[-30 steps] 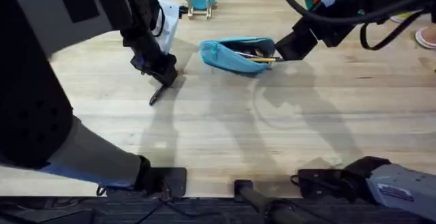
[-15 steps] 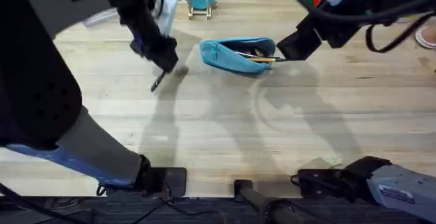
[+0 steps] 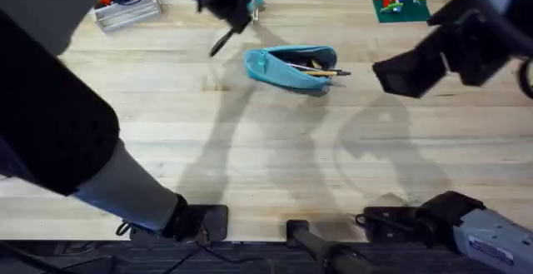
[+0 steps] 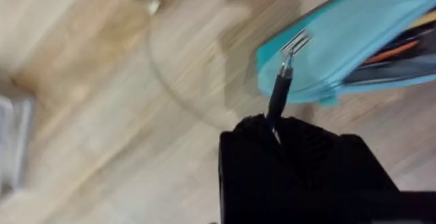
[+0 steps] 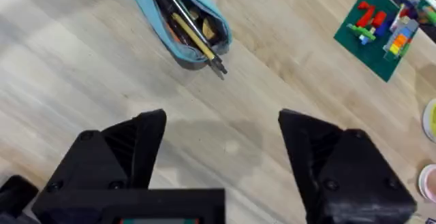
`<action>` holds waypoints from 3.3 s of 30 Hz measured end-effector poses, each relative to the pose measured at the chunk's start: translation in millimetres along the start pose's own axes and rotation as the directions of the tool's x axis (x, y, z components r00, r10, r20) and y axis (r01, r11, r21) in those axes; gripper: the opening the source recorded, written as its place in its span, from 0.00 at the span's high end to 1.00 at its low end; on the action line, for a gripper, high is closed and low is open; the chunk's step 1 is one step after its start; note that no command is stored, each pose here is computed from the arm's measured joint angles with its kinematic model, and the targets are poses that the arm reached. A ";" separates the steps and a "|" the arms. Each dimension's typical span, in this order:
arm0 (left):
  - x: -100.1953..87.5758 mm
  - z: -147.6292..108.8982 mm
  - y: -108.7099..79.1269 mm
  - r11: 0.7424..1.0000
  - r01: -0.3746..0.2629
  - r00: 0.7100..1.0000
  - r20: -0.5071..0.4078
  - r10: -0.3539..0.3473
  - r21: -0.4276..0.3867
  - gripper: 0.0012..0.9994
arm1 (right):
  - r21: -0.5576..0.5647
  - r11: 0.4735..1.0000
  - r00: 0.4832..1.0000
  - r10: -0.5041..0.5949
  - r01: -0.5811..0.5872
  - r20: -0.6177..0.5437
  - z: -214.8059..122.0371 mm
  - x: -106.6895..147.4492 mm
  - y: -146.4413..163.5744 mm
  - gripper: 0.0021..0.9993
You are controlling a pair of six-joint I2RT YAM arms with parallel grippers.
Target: Unzip the bag, pick up the pens from the table one at a time and place them inside, then zip the bag closed.
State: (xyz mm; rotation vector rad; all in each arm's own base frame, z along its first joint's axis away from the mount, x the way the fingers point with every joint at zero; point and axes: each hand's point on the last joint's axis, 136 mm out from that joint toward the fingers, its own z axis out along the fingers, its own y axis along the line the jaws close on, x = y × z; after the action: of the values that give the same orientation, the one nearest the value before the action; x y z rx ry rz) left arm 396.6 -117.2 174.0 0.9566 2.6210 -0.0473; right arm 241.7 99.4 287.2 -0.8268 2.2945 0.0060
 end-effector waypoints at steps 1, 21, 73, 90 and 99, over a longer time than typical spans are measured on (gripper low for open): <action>-9.5 -3.7 -7.3 0.999 -0.039 0.999 0.022 0.039 0.000 0.96 | 0.002 1.000 1.000 0.003 -0.003 0.008 -4.3 1.2 0.2 0.00; -92.3 -34.3 -133.8 0.852 -0.513 0.819 0.357 0.449 0.105 0.96 | 0.035 0.999 0.992 0.017 -0.021 0.123 -56.7 18.9 3.1 0.00; -31.3 95.4 -149.1 0.684 -0.640 0.755 0.118 0.645 0.351 0.96 | 0.035 0.999 0.992 0.020 -0.025 0.123 -56.8 18.9 3.1 0.00; -34.3 96.7 -148.0 0.679 -0.654 0.744 0.121 0.657 0.332 0.02 | 0.035 0.999 0.992 0.020 -0.025 0.123 -56.8 18.9 3.1 0.00; -35.2 94.3 -150.8 0.675 -0.661 0.738 0.123 0.663 0.327 0.01 | 0.035 0.999 0.992 0.020 -0.025 0.123 -56.8 18.9 3.1 0.00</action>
State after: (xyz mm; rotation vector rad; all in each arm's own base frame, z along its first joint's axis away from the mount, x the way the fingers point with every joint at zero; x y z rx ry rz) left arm 356.0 -269.4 84.2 1.9908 2.1300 -0.3403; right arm 194.9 78.5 318.4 -0.7612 2.1816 0.0250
